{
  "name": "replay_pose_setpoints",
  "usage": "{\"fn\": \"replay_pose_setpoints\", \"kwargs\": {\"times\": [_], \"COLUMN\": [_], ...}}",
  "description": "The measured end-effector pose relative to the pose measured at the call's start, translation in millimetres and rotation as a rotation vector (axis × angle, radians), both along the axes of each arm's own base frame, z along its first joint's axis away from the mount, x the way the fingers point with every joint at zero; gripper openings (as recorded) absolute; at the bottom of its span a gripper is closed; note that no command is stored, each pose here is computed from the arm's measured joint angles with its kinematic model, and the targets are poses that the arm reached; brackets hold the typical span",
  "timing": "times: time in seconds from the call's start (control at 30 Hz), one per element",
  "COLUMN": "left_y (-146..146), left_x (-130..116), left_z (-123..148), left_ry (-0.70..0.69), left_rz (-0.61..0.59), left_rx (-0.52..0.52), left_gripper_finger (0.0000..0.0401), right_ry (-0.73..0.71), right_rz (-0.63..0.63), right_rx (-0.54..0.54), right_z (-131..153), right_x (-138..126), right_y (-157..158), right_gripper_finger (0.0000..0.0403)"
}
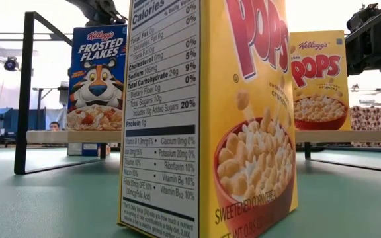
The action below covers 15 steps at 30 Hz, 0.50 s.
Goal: Stack cereal on shelf
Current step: Put the right blue cereal box on the shelf aligned with the other blue cereal box
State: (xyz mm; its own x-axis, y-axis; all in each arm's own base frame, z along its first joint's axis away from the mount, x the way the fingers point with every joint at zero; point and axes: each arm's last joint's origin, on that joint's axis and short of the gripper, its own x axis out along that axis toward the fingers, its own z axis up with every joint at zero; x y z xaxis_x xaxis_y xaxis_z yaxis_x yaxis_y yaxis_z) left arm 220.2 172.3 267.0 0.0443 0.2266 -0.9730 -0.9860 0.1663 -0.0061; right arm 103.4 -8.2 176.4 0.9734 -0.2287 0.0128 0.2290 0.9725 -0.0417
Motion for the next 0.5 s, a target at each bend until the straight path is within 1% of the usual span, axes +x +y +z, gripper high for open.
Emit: {"fn": "replay_pose_setpoints", "kwargs": {"times": [0.23,0.5], "left_y": [-1,-2], "left_x": [0,-1], "left_z": [-2,-14], "left_ry": [0.007,0.003], "left_rz": [0.0,-0.001], "left_rx": [-0.005,-0.016], "left_gripper_finger": [0.035,0.035], "right_ry": [0.0,0.0], "right_rz": [0.0,0.0], "right_rx": [0.0,0.0], "right_z": [0,0], "right_x": [0,0], "right_y": [0,0], "right_gripper_finger": [0.037,0.037]}}
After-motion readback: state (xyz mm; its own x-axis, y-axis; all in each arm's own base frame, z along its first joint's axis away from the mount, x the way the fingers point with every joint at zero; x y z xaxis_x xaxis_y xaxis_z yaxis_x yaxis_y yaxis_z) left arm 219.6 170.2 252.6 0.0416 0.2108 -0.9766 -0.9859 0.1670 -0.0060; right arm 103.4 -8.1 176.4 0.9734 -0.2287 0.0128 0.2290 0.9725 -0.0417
